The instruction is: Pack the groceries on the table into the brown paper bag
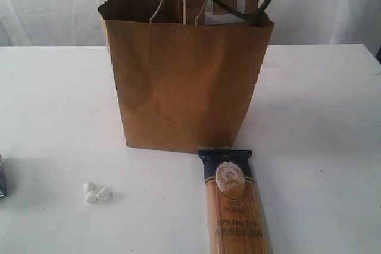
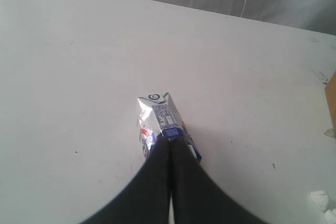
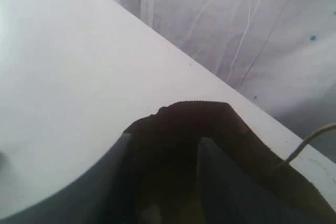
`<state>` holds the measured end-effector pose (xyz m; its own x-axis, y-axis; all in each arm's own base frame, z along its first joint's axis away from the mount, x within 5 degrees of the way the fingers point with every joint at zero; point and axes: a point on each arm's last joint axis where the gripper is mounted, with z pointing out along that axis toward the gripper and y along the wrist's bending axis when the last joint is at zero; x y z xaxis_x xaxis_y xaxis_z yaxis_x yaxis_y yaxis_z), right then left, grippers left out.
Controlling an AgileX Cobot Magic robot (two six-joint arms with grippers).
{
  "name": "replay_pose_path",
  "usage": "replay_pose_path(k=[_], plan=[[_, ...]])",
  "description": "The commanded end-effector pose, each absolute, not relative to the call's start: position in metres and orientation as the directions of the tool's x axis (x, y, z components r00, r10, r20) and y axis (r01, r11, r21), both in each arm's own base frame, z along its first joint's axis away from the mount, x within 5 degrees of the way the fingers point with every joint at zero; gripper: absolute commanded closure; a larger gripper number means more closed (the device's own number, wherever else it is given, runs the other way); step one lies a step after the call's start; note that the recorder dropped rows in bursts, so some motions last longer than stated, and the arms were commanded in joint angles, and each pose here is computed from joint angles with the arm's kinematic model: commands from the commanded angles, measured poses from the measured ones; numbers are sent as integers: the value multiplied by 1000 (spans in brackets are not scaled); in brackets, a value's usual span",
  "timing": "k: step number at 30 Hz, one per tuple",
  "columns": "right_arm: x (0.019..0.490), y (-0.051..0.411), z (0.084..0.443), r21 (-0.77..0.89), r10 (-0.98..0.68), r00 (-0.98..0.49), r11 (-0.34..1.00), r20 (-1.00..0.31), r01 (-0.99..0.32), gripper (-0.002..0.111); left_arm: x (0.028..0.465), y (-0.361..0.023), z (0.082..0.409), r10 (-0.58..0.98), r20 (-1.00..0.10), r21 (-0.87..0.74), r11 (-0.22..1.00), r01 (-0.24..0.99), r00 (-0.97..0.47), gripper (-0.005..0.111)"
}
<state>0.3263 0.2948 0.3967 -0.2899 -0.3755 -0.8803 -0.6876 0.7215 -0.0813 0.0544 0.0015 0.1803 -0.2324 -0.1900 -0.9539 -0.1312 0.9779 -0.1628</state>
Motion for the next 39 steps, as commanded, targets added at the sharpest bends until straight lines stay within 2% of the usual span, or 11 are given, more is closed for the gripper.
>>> replay_pose_path(k=[1,6,10,14,17,18,26,28,32,35,39], plan=[[329,289,399,-77,-357,-317,762,-879,-644,58,54,1,179,-201,-953,-176,976,-126,-228,107],[320,286,408,-11,-314,-354,762,-881,-648,57,54,1,179,-201,-953,-176,976,-126,-228,107],[301,274,434,53,-260,-371,752,-891,-656,62,54,1,179,-201,-953,-176,976,-126,-228,107],[268,245,459,46,-323,-424,748,-847,-662,80,54,1,179,-201,-953,-176,976,-126,-228,107],[247,226,459,2,-461,-488,726,-741,-687,106,54,1,179,-201,-953,-176,976,-127,-228,107],[242,222,459,-5,-492,-505,719,-709,-695,108,54,1,179,-201,-953,-176,976,-127,-228,107],[175,254,472,-16,-584,-361,539,-727,-842,108,54,1,179,-201,-953,-176,976,-127,-228,107],[157,274,459,-43,-622,-296,470,-725,-882,108,54,1,179,-201,-953,-176,976,-127,-228,107],[134,304,393,-82,-713,-224,368,-665,-926,108,54,1,179,-201,-953,-176,976,-127,-228,107],[126,306,360,-43,-755,-264,360,-600,-932,108,54,1,179,-201,-953,-176,976,-127,-228,107],[110,300,299,128,-790,-397,384,-468,-915,108,54,1,179,-201,-953,-176,976,-127,-228,107]])
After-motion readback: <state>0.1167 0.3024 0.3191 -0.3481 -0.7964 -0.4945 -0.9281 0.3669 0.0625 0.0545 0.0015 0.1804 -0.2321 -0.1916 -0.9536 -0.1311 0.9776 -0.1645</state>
